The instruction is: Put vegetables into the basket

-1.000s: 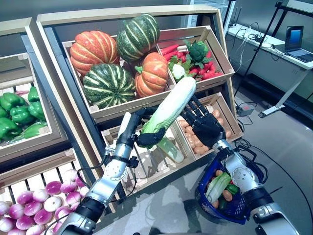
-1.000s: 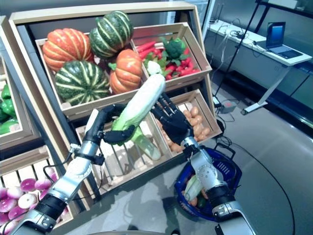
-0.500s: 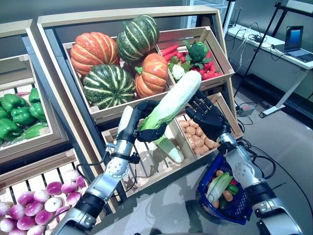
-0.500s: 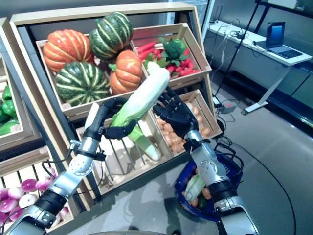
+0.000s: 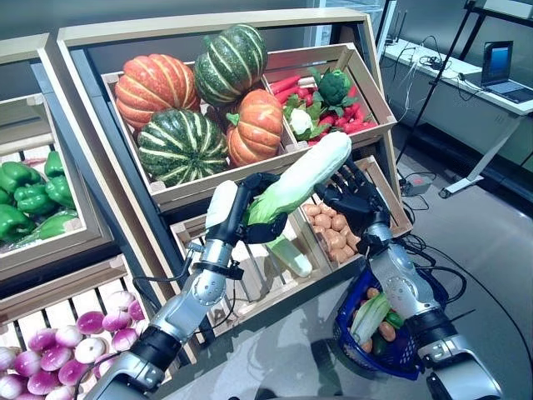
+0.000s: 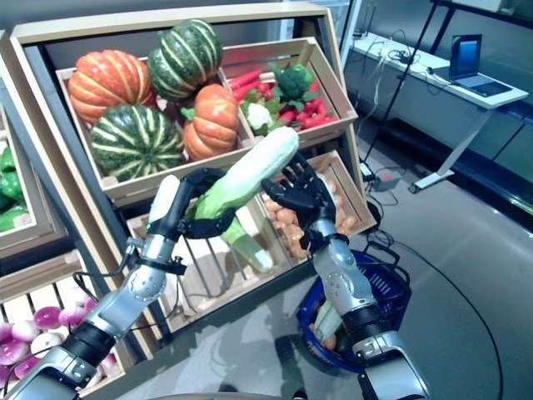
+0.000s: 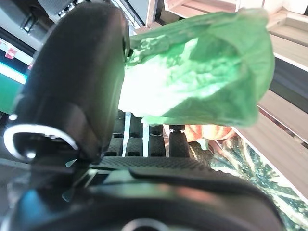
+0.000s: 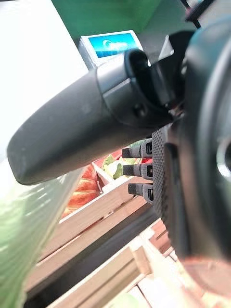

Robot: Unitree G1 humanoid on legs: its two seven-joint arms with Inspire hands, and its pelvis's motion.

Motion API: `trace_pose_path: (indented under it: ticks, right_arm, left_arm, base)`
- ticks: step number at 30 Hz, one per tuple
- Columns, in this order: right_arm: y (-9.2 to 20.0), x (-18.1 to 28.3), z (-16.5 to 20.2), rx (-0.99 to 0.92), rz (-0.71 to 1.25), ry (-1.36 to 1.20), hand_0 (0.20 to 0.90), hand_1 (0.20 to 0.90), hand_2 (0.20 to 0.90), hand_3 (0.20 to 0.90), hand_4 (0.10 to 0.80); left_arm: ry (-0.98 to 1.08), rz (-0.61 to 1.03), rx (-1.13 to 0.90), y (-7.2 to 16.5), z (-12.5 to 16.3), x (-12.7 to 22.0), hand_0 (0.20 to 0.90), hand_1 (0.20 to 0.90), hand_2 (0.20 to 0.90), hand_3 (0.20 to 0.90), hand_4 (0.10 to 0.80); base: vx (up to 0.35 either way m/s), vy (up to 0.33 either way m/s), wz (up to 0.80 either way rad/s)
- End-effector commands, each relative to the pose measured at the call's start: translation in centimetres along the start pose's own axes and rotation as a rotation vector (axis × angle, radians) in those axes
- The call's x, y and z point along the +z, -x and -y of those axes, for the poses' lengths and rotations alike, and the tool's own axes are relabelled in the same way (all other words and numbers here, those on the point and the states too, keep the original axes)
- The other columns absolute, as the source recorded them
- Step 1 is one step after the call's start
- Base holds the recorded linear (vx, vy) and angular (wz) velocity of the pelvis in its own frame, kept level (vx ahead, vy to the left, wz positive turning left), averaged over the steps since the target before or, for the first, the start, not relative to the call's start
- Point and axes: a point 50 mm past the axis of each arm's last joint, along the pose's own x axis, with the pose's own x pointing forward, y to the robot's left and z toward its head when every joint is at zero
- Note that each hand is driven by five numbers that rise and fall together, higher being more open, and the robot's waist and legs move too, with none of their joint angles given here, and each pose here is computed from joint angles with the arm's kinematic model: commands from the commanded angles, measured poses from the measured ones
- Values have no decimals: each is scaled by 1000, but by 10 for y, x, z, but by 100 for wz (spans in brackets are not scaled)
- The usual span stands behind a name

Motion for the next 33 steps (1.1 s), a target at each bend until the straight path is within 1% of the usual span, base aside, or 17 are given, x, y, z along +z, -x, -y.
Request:
trace_pose_path:
  ticks: [1, 5, 8, 11, 14, 15, 18, 20, 24, 27, 30, 32, 33]
  right_arm:
    - [-27, 79, -84, 288, 333, -215, 900, 900, 900, 900, 800]
    - [-31, 77, -84, 316, 298, -313, 900, 900, 900, 900, 800]
    - [-34, 75, -81, 292, 280, -360, 900, 900, 900, 900, 800]
    - [-41, 70, -69, 202, 252, -459, 900, 900, 900, 900, 800]
    - [-45, 69, -63, 154, 250, -502, 900, 900, 900, 900, 800]
    - [-47, 69, -59, 111, 245, -536, 900, 900, 900, 900, 800]
    - [-51, 71, -56, 78, 251, -561, 900, 900, 900, 900, 800]
    - [-53, 75, -59, 94, 274, -568, 900, 900, 900, 900, 800]
    - [-53, 91, -68, 192, 358, -559, 900, 900, 900, 900, 800]
    - [-52, 99, -74, 277, 399, -505, 900, 900, 900, 900, 800]
    - [-49, 104, -78, 368, 434, -468, 900, 900, 900, 900, 800]
    - [-45, 113, -88, 497, 487, -425, 900, 900, 900, 900, 800]
    - [-43, 116, -90, 527, 503, -414, 900, 900, 900, 900, 800]
  left_arm:
    - [75, 462, -77, -28, 8, 83, 300, 300, 300, 300, 400]
    - [103, 465, -107, -24, 12, 82, 300, 300, 300, 300, 400]
    - [113, 493, -115, -23, 14, 84, 300, 300, 300, 300, 400]
    - [136, 552, -125, -22, 17, 95, 300, 300, 300, 300, 400]
    - [144, 574, -142, -22, 20, 100, 300, 300, 300, 300, 400]
    - [147, 591, -156, -21, 22, 103, 300, 300, 300, 300, 400]
    - [152, 598, -176, -20, 25, 105, 300, 300, 300, 300, 400]
    - [156, 599, -193, -19, 27, 106, 300, 300, 300, 300, 400]
    - [171, 599, -225, -17, 29, 107, 300, 300, 300, 300, 400]
    - [179, 599, -243, -14, 31, 106, 300, 300, 300, 300, 400]
    - [192, 597, -266, -11, 31, 106, 300, 300, 300, 300, 400]
    - [217, 572, -299, -10, 35, 104, 300, 300, 300, 300, 400]
    - [222, 563, -307, -10, 36, 102, 300, 300, 300, 300, 400]
  base:
    - [0, 0, 0]
    - [0, 0, 0]
    - [0, 0, 0]
    - [0, 0, 0]
    - [13, -3, 0]
    - [0, 0, 0]
    - [15, -1, 0]
    - [0, 0, 0]
    - [-8, 0, 0]
    - [28, -9, 0]
    - [14, -3, 0]
    - [19, -4, 2]
    - [0, 0, 0]
